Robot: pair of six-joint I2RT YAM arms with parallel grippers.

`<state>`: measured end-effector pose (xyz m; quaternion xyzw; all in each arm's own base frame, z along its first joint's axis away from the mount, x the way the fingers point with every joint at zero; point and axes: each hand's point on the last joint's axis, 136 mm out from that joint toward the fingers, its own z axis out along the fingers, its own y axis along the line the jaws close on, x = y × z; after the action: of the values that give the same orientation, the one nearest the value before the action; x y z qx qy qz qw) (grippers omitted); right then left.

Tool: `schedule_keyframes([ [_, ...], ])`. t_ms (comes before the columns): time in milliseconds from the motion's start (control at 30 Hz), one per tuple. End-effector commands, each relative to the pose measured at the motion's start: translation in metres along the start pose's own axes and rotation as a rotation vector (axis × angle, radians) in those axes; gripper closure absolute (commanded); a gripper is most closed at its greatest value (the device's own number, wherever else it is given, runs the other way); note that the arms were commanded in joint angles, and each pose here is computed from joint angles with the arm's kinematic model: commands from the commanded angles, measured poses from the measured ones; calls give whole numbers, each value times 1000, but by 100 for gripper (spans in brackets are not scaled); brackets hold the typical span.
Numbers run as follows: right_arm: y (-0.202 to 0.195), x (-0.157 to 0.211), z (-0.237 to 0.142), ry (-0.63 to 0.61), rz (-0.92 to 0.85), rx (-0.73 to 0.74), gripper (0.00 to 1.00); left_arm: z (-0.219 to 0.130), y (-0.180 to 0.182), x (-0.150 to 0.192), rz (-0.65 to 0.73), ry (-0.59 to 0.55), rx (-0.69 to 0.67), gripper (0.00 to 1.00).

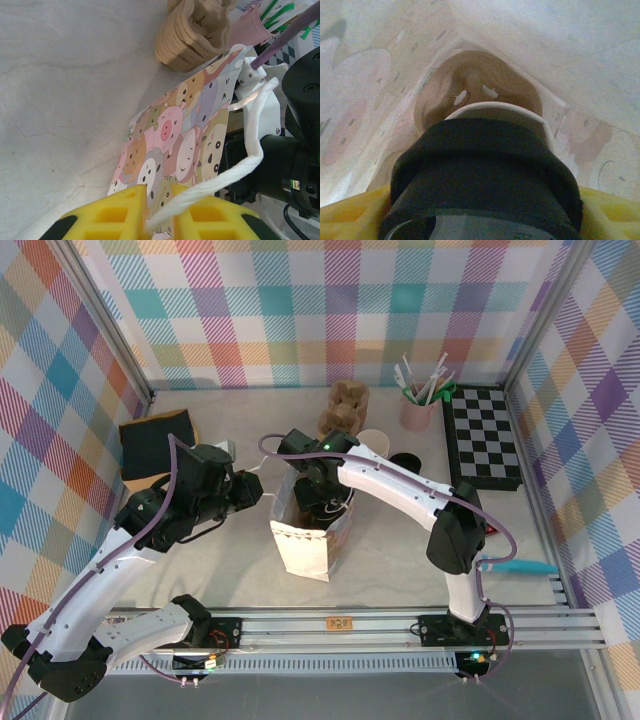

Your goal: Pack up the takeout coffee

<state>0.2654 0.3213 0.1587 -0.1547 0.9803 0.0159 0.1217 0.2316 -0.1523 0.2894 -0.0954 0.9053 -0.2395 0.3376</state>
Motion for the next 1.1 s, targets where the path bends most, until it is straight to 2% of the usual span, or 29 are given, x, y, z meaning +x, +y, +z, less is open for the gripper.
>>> schedule_keyframes([
  [0,4,-2,9,21,-9,-5,38,-4,5,1,2,1,-12,80],
  [1067,6,-4,8,15,-8,-13,38,-3,4,2,3,4,-7,80],
])
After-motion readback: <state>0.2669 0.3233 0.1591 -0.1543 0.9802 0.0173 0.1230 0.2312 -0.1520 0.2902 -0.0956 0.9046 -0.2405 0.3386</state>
